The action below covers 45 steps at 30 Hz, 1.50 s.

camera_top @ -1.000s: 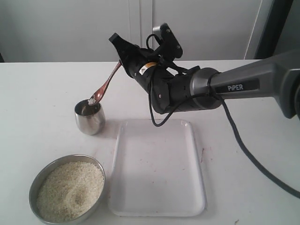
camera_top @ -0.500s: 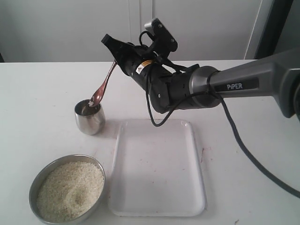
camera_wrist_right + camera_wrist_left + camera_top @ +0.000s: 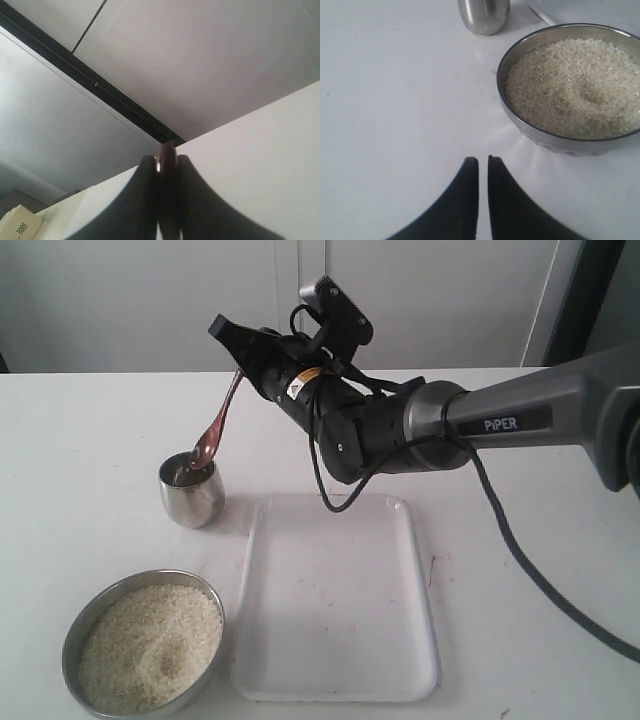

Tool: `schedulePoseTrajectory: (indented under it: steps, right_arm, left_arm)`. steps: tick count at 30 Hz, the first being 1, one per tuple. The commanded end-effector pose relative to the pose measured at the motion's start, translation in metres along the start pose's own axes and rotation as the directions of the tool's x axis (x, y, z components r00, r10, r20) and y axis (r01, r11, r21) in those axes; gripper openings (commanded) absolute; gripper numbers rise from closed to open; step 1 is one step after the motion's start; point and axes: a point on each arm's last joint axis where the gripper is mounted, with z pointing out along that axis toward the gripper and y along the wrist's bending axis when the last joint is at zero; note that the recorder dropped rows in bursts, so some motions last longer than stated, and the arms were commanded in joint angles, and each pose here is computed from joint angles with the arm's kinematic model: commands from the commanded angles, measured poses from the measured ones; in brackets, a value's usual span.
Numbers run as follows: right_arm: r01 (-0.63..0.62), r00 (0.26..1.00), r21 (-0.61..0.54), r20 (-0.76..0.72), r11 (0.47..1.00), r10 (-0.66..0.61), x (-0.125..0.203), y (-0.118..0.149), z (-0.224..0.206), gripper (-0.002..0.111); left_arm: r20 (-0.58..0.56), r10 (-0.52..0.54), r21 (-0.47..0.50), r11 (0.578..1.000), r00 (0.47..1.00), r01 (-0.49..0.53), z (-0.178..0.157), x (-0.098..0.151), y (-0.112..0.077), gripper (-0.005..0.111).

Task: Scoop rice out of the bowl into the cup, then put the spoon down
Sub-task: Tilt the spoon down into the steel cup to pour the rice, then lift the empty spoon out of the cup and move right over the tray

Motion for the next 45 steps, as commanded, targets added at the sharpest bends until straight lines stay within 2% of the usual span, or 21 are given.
schedulePoseTrajectory:
  steps: [1,12,21,24,32,36,40,45]
  right_arm:
    - [0.029,0.999,-0.023,0.019,0.999,-0.029,-0.004,0.002,0.000,0.000]
    - [0.104,0.995,-0.084,0.013,0.991,-0.103,-0.002,0.007,0.000,0.000]
    - [0.108,0.994,-0.092,0.015,0.990,-0.107,-0.003,0.008,0.000,0.000]
    - [0.064,0.998,-0.091,0.012,0.994,-0.063,-0.003,0.008,0.000,0.000]
    - [-0.160,0.986,-0.115,0.025,0.980,0.164,-0.007,0.010,-0.001,0.000]
    - [-0.182,0.981,-0.129,0.039,0.975,0.188,-0.016,0.018,-0.004,0.000]
    - [-0.200,0.979,-0.077,0.020,0.977,0.202,-0.030,0.021,-0.009,0.000]
    - [-0.171,0.980,0.113,-0.080,0.979,0.180,-0.056,0.010,-0.021,0.000]
  left_arm:
    - [-0.005,-0.004,0.000,1.000,1.000,0.004,0.000,0.002,0.000,0.014]
    - [-0.005,-0.004,0.000,1.000,1.000,0.004,0.000,0.002,0.000,0.014]
    - [-0.005,-0.004,0.000,1.000,1.000,0.004,0.000,0.002,0.000,0.014]
    - [-0.005,-0.004,0.000,1.000,1.000,0.004,0.000,0.002,0.000,0.014]
    - [-0.005,-0.004,0.000,1.000,1.000,0.004,0.000,0.002,0.000,0.014]
    - [-0.005,-0.004,0.000,1.000,1.000,0.004,0.000,0.002,0.000,0.014]
    - [-0.005,-0.004,0.000,1.000,1.000,0.004,0.000,0.002,0.000,0.014]
    - [-0.005,-0.004,0.000,1.000,1.000,0.004,0.000,0.002,0.000,0.014]
